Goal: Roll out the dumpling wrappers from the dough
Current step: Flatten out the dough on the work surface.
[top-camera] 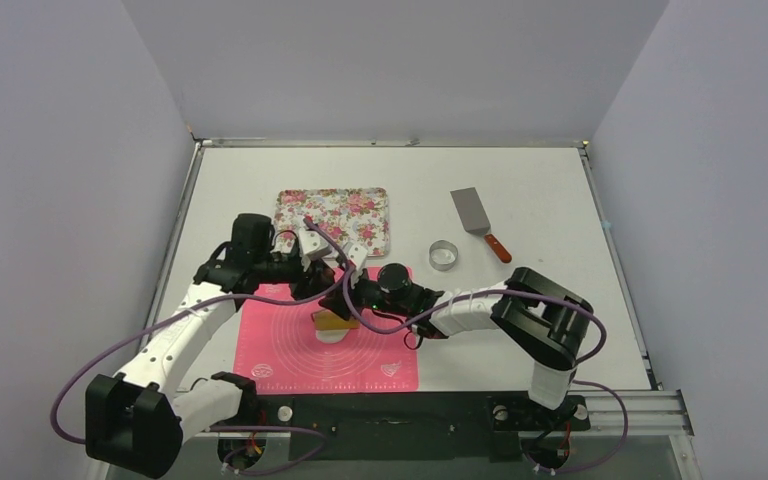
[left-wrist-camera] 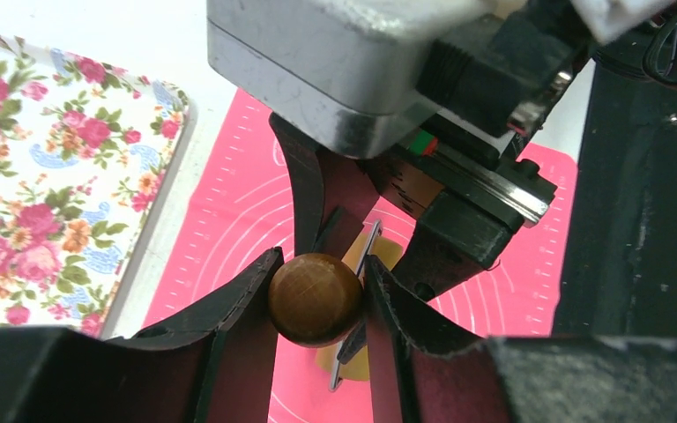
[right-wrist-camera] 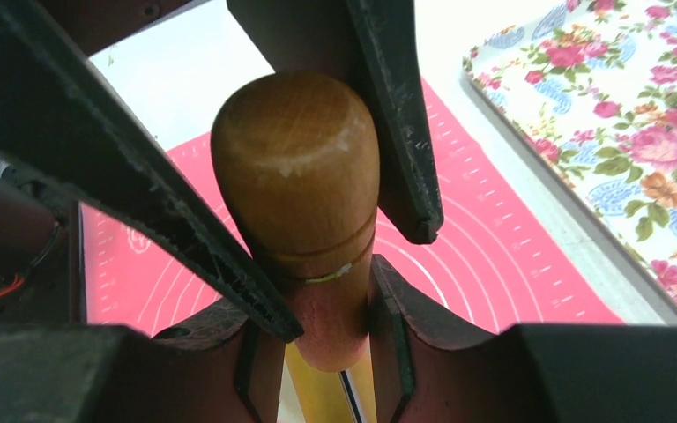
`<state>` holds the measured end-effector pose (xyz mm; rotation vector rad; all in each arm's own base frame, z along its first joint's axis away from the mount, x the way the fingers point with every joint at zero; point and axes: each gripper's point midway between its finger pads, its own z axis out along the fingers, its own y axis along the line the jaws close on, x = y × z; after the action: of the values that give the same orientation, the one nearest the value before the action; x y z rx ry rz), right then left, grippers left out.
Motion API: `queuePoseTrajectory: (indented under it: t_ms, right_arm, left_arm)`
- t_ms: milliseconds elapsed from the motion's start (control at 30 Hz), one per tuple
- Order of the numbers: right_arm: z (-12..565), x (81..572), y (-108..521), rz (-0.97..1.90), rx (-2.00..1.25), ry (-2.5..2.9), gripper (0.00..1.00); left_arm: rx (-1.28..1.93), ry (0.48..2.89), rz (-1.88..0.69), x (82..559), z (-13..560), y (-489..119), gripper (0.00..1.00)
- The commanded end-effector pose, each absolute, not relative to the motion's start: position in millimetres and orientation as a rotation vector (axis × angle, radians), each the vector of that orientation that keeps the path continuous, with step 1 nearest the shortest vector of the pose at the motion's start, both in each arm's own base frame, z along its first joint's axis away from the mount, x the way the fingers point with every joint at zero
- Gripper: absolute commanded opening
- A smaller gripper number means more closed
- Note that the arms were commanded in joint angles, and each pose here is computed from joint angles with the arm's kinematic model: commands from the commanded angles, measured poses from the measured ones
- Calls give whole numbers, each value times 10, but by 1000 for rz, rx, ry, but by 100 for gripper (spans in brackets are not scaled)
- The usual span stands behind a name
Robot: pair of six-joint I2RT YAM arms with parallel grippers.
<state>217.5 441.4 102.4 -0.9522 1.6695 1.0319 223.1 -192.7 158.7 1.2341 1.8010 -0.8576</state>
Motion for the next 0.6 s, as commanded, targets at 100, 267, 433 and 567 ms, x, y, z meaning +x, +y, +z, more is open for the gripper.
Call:
queuePoseTrajectory:
  t_ms: [100, 267, 433, 567]
  right_arm:
    - [792, 2538, 4321, 962, -736, 1732, 0]
    - [680, 2600, 4314, 930, -730, 1733, 0]
    - [695, 2691, 4333, 928, -725, 1730, 0]
    - [751, 2676, 4367, 941, -740, 1732, 0]
  left_arm:
    - [1389, 1769, -743, 2150, 1191, -1829, 0]
    - [1398, 1766, -666, 2245, 1116, -1798, 0]
    - [1386, 1753, -639, 2344, 1150, -1811, 0]
    - [1384, 1753, -680, 2308, 1214, -1850, 0]
